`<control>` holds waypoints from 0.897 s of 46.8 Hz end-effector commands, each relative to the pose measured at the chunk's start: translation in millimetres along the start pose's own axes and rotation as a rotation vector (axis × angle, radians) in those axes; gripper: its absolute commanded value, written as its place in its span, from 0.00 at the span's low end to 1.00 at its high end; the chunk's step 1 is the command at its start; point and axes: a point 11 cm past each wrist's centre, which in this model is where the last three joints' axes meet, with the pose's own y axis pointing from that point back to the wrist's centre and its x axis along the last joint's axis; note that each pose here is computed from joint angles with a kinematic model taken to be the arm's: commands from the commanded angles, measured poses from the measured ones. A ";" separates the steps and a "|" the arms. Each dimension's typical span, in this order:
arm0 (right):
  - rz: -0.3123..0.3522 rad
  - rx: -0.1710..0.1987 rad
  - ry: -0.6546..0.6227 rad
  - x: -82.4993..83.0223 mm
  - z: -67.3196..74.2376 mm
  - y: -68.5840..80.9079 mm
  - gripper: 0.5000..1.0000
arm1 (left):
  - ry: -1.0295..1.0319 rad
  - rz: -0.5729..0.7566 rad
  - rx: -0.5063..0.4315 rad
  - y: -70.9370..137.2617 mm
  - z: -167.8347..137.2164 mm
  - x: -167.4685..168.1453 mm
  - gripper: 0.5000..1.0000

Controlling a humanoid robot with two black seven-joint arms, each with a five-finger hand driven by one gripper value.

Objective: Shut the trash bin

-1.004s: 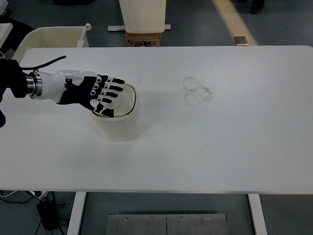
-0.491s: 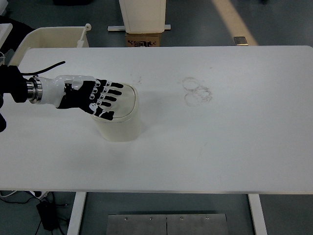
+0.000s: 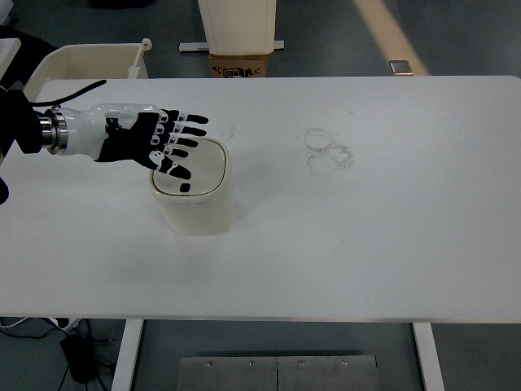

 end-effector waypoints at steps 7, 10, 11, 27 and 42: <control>0.000 0.000 0.000 0.0 0.0 0.0 0.98 | -0.006 0.024 -0.070 6.5 21.5 9.3 1.00; 0.000 0.000 0.000 0.0 0.0 0.0 0.98 | -0.002 0.051 -0.099 13.2 28.5 17.9 1.00; 0.000 0.000 0.000 0.0 0.0 0.0 0.98 | -0.001 0.057 -0.112 14.5 32.0 20.1 1.00; -0.003 -0.001 0.002 -0.6 0.8 0.3 0.98 | 0.178 0.176 -0.367 36.1 54.8 73.8 1.00; -0.001 -0.001 -0.001 -0.4 0.7 0.3 0.98 | 0.448 0.340 -0.518 55.8 15.1 138.5 1.00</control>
